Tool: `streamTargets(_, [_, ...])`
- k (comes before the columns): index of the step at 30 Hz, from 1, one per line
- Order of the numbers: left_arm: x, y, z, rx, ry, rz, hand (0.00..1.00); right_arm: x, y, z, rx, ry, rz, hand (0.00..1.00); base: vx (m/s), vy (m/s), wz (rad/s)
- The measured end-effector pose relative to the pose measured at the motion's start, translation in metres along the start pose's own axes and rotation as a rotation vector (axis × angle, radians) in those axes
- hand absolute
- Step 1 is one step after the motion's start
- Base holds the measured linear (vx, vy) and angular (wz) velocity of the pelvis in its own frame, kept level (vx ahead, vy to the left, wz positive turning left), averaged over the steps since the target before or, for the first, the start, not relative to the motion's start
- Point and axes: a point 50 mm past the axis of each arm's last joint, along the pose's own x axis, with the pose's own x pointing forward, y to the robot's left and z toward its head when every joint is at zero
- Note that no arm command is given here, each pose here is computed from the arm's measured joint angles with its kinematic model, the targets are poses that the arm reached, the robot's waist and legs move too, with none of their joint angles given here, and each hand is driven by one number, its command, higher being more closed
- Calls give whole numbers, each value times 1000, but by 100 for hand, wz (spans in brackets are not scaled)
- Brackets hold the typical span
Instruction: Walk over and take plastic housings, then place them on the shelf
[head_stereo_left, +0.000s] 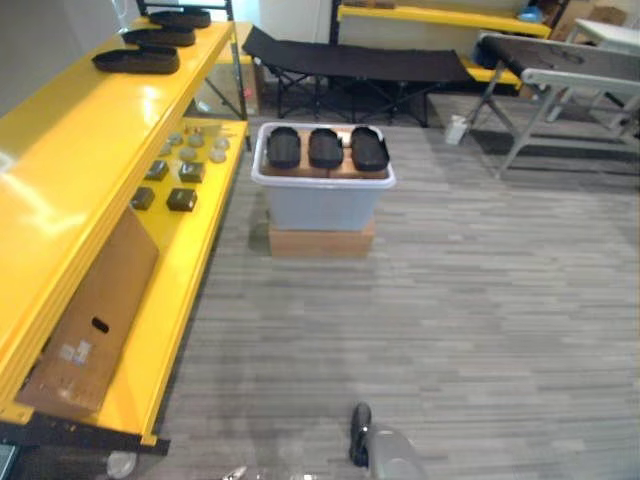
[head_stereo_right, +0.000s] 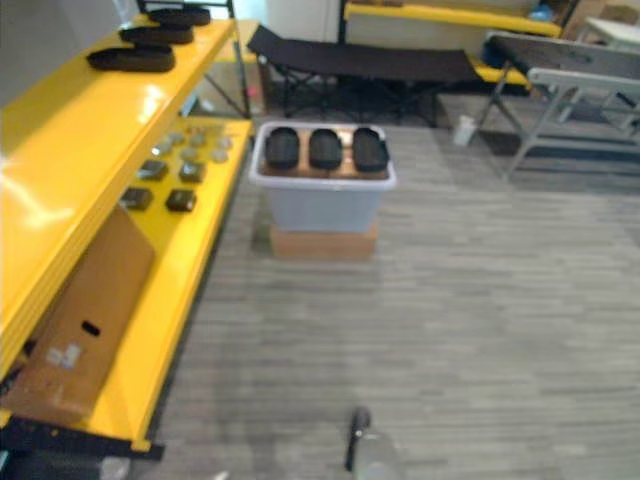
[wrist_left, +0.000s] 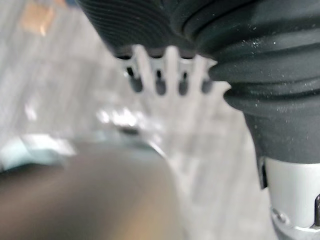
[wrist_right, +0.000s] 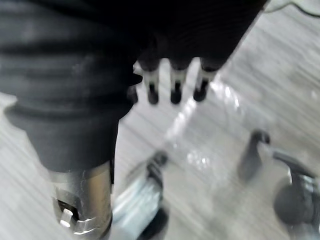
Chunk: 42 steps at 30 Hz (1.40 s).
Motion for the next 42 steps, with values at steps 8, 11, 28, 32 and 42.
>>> streamTargets(8, [-1, -8, -5, -60, -16, -31, 0, -2, 53, 89, -91, -304, 121, 0, 494, -185, -24])
streamTargets(11, [-1, -6, -16, -36, -4, -19, 0, -9, 77, 115, -112, -409, 189, 0, 372, 97, -54])
streamTargets(28, [-5, -18, 48, -7, -227, -52, 0, 0, 64, 74, -212, -258, 144, 0, 399, 24, 23])
streamTargets(32, [-3, -19, 30, -86, -172, -44, 0, 3, 41, 42, -144, -157, 85, 0, 367, -351, 70])
streamTargets(42, [-2, -28, 20, -108, -143, -53, 0, -1, 34, 68, -203, -276, 60, 0, 196, -149, 15])
